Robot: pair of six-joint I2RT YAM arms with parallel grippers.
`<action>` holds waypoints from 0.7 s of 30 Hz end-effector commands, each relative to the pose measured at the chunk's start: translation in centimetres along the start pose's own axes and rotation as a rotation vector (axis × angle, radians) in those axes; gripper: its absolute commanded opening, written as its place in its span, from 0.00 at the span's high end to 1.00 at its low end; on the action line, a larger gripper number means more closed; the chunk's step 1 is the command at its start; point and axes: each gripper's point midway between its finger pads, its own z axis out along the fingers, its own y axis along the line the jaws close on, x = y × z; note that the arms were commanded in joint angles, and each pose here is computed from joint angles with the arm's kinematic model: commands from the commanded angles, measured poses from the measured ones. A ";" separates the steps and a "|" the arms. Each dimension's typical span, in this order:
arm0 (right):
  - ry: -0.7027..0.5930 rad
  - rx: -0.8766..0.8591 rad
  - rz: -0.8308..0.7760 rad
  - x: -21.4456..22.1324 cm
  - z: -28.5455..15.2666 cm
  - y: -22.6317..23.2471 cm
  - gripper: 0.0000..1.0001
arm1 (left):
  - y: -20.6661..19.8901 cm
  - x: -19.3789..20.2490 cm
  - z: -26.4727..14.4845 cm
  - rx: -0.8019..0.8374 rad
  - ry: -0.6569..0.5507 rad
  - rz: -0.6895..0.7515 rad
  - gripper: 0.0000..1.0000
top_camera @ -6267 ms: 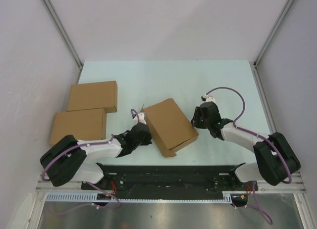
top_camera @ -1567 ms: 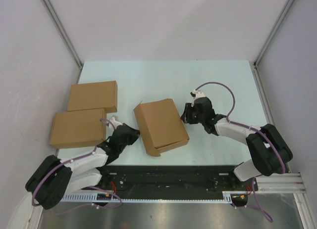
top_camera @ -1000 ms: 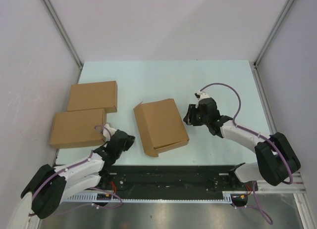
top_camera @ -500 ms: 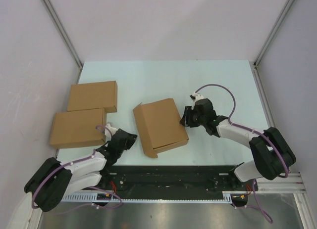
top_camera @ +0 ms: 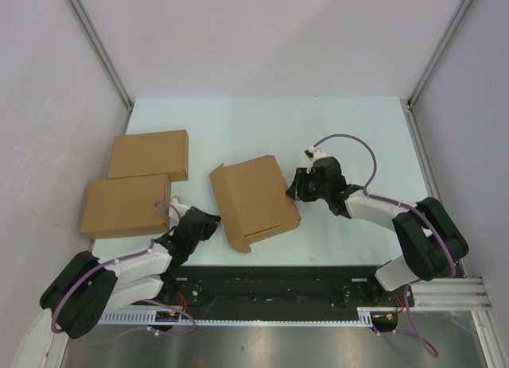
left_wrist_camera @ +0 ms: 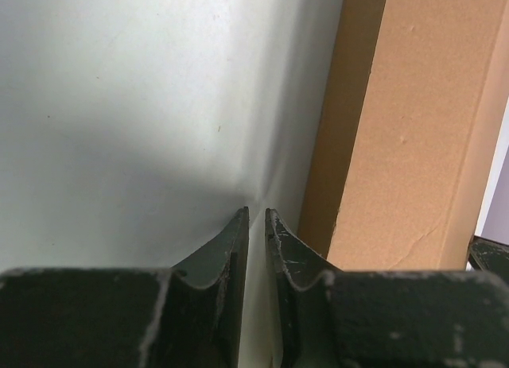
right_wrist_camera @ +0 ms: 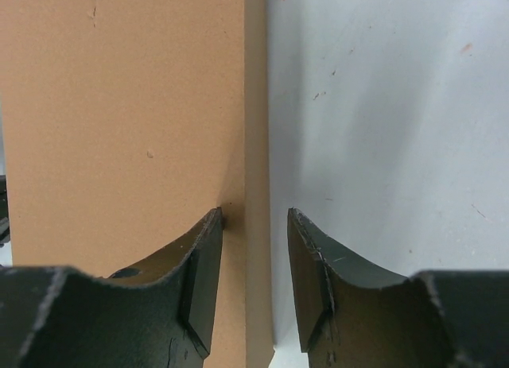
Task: Fold the paper box
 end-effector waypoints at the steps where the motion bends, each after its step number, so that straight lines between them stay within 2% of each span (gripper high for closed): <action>1: 0.186 0.221 0.023 6.6 0.0 -6.3 0.59 | 3.8 0.9 -0.4 -0.104 0.036 0.066 0.79; 12: 0.201 0.302 0.124 7.2 -0.2 -9.0 0.59 | 3.6 0.6 -0.4 -0.097 0.017 0.064 0.78; 21: 0.207 0.307 0.146 7.2 -0.1 -9.4 0.59 | 2.0 0.0 -0.1 -0.069 -0.003 0.066 0.78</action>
